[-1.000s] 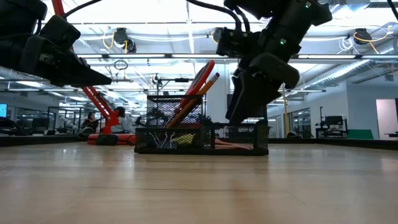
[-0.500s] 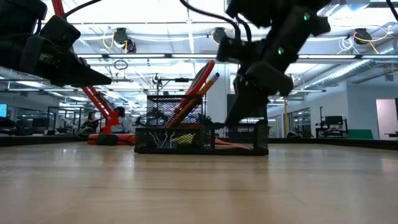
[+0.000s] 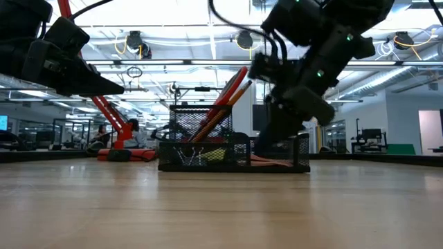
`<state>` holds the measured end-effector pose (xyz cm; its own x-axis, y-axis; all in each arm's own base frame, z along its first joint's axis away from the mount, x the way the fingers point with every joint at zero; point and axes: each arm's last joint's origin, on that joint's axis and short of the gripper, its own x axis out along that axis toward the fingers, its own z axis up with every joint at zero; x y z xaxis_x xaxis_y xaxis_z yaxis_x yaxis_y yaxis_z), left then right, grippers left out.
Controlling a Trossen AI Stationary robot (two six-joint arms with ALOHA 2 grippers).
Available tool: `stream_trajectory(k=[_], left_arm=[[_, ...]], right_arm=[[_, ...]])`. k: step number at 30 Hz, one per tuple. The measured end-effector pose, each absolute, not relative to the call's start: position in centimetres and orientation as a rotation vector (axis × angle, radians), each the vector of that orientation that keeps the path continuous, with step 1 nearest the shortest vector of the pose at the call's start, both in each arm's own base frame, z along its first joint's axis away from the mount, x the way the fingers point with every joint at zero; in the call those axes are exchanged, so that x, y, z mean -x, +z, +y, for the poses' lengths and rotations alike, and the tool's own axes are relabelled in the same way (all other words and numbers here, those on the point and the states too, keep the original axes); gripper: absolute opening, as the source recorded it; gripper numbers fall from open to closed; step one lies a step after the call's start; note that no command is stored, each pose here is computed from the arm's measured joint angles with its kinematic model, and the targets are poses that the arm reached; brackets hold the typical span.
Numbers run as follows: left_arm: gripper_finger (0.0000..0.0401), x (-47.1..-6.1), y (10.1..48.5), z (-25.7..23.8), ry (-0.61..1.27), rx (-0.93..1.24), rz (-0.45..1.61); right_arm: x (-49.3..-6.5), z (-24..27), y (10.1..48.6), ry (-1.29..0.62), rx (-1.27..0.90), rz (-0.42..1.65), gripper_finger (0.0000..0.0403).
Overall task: Pick and place office supplies into organizer
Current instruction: Put the pink sticky notes into the desk organizer, then return to Home Position
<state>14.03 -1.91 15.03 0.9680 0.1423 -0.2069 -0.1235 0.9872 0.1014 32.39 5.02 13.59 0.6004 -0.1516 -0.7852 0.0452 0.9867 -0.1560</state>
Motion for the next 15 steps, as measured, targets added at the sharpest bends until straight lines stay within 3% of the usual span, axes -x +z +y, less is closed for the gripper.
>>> stream_trajectory(k=[15], left_arm=[[0.0031,-14.0,15.0,-1.9,0.134,-0.091,0.216]], right_arm=[[-35.0,8.4,19.4,0.024,0.269,0.655,0.0001]])
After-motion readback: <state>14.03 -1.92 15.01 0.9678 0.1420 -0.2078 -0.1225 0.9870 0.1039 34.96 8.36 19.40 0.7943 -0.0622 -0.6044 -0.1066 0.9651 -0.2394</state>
